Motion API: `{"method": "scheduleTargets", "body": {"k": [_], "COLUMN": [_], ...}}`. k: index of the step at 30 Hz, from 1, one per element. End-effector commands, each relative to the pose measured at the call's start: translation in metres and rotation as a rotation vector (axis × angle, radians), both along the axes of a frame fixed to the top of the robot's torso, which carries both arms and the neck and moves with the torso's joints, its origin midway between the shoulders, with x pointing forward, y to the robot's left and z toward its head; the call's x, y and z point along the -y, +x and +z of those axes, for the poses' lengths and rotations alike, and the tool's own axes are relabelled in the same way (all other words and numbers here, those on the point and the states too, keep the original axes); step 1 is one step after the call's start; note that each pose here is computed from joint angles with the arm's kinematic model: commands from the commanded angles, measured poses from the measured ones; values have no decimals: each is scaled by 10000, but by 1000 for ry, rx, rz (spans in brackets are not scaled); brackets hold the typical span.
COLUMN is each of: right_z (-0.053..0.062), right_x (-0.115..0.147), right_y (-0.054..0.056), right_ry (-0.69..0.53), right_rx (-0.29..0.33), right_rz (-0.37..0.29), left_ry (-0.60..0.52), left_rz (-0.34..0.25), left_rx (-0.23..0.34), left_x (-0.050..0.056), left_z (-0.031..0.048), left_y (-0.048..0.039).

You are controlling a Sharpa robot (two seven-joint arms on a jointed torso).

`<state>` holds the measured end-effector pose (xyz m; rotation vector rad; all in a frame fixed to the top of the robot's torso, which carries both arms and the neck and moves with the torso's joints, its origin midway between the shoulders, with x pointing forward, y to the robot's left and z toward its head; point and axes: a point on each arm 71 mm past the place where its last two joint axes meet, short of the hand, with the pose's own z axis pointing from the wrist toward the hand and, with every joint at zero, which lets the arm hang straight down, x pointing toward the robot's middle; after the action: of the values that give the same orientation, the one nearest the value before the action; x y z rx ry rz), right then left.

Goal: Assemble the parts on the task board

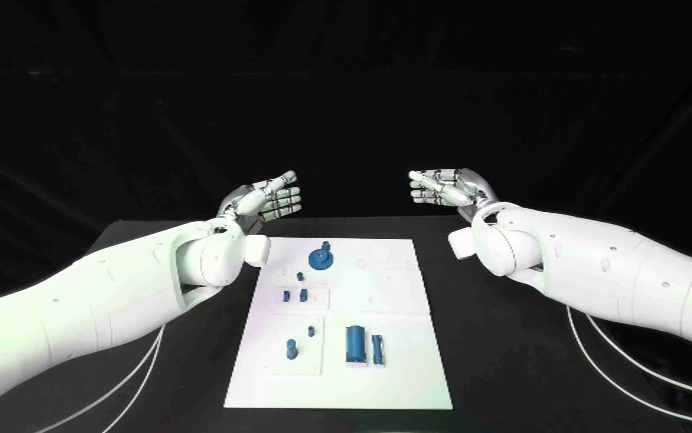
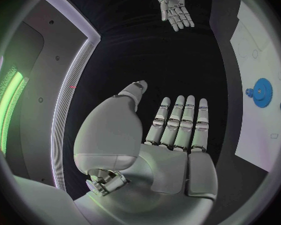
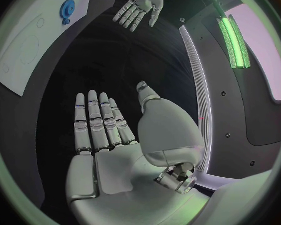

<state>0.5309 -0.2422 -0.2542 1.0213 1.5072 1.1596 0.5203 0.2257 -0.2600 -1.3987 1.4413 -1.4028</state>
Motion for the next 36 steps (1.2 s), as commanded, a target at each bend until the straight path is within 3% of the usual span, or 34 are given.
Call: {"method": "scheduleTargets", "body": {"k": [1,7,11,17,23,36], "right_z": [14,101,190,276,300,300], "right_x": [-64,-248,-378,-474,-498,-498], "right_y": [-61,-283,-476,-645,-691,-691], "right_ry": [24,106,161,199,208,208], "right_rx": [19,53,72,82,84,84], "right_rz": [-24,-84,-133,-174,-184,-184], "left_ry": [20,68,111,153,172,173], "left_rz": [21,78,129,178,200,201], "left_rx": [23,75,129,185,212,214], "left_x": [40,138,223,299,331,333], "left_z": [26,107,199,303,355,358], "left_y": [-37,-188,-342,-504,-580,-585]}}
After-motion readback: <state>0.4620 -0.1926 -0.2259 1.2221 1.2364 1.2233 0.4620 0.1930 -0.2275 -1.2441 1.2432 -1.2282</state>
